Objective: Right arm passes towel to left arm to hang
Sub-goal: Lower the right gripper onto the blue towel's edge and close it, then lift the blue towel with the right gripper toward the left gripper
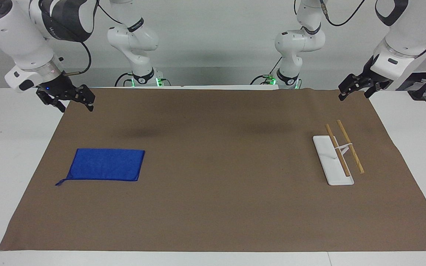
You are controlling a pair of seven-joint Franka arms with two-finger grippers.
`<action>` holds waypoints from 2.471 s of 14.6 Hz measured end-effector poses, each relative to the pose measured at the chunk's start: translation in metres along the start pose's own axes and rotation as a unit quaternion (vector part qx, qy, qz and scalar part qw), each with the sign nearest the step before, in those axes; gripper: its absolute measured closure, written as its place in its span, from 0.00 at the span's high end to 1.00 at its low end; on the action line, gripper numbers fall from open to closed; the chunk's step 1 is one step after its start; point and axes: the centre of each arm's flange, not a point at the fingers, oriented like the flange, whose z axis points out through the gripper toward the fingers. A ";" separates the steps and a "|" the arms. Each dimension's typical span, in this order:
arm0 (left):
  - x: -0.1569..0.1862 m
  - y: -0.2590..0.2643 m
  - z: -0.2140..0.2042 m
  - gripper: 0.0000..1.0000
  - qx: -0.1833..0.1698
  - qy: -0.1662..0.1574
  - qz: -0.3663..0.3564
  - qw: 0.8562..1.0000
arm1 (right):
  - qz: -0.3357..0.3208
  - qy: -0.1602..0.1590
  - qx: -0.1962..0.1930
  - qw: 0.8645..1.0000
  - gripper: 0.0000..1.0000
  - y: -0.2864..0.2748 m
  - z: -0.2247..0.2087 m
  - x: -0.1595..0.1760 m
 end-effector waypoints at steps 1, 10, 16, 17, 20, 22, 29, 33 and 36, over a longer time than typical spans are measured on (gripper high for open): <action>0.000 0.001 0.001 1.00 -0.001 -0.001 0.001 1.000 | 0.000 -0.001 0.000 1.000 1.00 0.000 0.000 0.000; -0.003 0.007 0.001 1.00 0.000 -0.005 0.006 1.000 | 0.002 -0.006 0.001 1.000 1.00 0.004 0.032 0.015; -0.003 0.006 0.003 1.00 0.001 -0.008 0.006 1.000 | -0.032 0.054 -0.011 0.998 1.00 0.015 0.184 0.047; -0.003 0.006 0.003 1.00 0.001 -0.009 0.006 1.000 | -0.041 0.061 -0.014 0.997 1.00 0.018 0.203 0.047; -0.003 0.006 0.004 1.00 0.001 -0.009 0.012 1.000 | -0.052 0.048 -0.012 0.997 1.00 0.024 0.242 0.048; -0.005 0.006 0.005 1.00 0.002 -0.017 0.015 1.000 | -0.060 0.034 -0.009 0.998 1.00 0.023 0.258 0.046; -0.009 0.009 0.006 1.00 0.004 -0.029 0.020 0.999 | -0.077 0.041 -0.027 0.996 0.97 0.027 0.279 0.044; -0.009 0.008 0.007 1.00 0.004 -0.031 0.018 0.999 | -0.078 0.044 -0.028 0.996 0.91 0.027 0.287 0.042; -0.009 0.008 0.008 1.00 0.004 -0.031 0.006 0.999 | -0.078 0.043 -0.027 0.996 0.74 0.025 0.290 0.040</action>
